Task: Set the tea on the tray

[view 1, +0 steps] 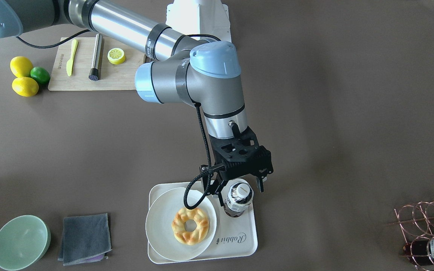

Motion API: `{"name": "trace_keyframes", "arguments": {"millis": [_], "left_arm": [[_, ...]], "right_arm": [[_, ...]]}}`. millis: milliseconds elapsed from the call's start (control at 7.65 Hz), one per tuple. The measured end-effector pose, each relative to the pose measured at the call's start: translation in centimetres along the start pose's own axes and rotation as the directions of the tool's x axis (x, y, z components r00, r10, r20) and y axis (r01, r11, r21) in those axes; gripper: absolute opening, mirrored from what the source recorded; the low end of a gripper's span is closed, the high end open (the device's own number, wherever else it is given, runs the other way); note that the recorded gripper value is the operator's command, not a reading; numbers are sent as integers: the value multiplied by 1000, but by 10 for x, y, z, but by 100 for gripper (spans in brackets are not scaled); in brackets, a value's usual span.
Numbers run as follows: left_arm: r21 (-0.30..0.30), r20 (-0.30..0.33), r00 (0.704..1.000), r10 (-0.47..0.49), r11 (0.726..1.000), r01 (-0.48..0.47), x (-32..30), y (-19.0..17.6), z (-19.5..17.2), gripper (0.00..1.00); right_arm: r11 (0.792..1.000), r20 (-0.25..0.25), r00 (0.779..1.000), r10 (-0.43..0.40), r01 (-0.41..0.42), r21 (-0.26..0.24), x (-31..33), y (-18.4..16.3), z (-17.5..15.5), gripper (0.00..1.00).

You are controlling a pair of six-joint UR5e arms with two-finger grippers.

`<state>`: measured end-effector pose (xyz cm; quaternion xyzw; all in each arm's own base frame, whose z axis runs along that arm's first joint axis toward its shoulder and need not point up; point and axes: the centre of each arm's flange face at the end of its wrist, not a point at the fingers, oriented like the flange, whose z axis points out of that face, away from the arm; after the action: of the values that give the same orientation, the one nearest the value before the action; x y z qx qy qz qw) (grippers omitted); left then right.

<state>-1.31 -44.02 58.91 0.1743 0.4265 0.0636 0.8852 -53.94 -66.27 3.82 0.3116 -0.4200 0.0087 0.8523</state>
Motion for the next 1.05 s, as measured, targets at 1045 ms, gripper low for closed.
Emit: {"name": "trace_keyframes", "arguments": {"millis": [1045], "left_arm": [[-240,175,976,-133,955,173,-112,92,-32,98]], "right_arm": [[833,-114,991,-71,-4,-553,392,100,-146,100]]}}
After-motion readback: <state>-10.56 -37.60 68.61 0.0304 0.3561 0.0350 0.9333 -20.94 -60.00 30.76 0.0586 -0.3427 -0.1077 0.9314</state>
